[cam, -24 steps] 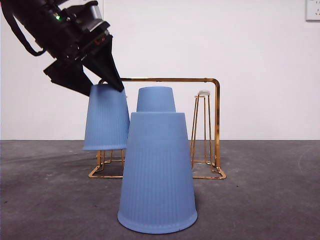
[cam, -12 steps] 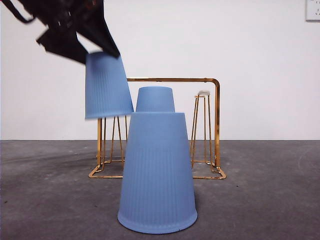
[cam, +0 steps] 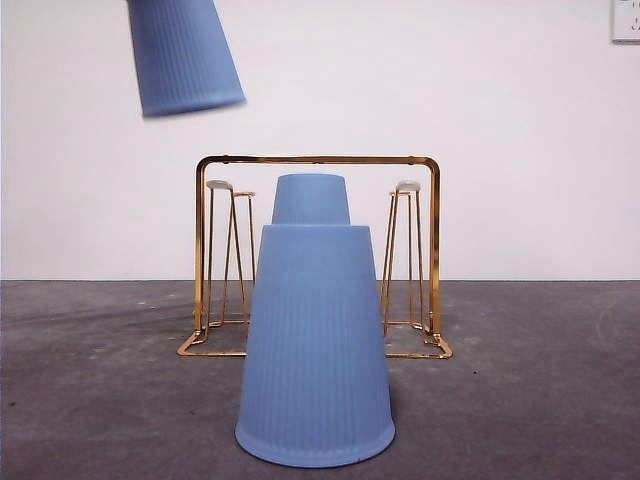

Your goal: The left arm pick up the left cup on cup holder and place it on desk, then the right arm insert the right cup into the first cup, and then the left arm insert the mid cup into the first cup

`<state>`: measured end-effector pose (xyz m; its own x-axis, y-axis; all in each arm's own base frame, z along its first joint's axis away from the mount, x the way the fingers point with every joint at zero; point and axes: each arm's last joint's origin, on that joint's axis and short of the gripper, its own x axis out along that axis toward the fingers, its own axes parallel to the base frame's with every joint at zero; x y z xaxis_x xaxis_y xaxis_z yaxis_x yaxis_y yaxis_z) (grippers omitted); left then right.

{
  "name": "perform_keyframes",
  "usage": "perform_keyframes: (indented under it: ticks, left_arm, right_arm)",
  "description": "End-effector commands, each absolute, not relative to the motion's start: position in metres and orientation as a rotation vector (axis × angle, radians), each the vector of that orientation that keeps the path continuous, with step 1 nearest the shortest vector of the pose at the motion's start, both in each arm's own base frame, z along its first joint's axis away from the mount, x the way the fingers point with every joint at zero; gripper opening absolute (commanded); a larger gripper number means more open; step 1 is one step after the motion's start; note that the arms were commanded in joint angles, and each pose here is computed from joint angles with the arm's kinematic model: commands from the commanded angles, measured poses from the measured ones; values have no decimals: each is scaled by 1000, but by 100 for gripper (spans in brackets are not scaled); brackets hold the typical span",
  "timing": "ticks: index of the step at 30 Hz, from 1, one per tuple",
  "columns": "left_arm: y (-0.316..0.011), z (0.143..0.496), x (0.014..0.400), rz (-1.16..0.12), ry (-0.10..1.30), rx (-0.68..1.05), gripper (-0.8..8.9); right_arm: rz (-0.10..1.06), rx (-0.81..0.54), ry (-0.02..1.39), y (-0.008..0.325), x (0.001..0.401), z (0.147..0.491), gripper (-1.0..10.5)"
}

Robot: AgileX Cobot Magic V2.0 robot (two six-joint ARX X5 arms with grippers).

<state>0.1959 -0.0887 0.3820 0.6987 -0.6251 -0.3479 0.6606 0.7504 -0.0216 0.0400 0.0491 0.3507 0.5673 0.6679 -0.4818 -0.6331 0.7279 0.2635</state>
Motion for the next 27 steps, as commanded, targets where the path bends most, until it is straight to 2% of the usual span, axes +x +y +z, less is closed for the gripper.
perform_keyframes:
  ticks: [1,7,12,21,27]
  left_arm:
    - [-88,395,176,-765,336,73,249]
    - [-93,394,144,-919,414,68,249]
    - [-109,390,134,-1015,451,87,255]
    - [-151,371,143,-1081,545,170,255]
    - [-179,359,153,-1101,545,221,284]
  right_arm:
    - [767,78,582,50,40,353,495]
    - [768,78,582,50,40,353,495]
    - [768,78,583,50,40,353,495]
    - [756,76,580,49,40,353,495]
    - [749,73,580,49,40,353,495]
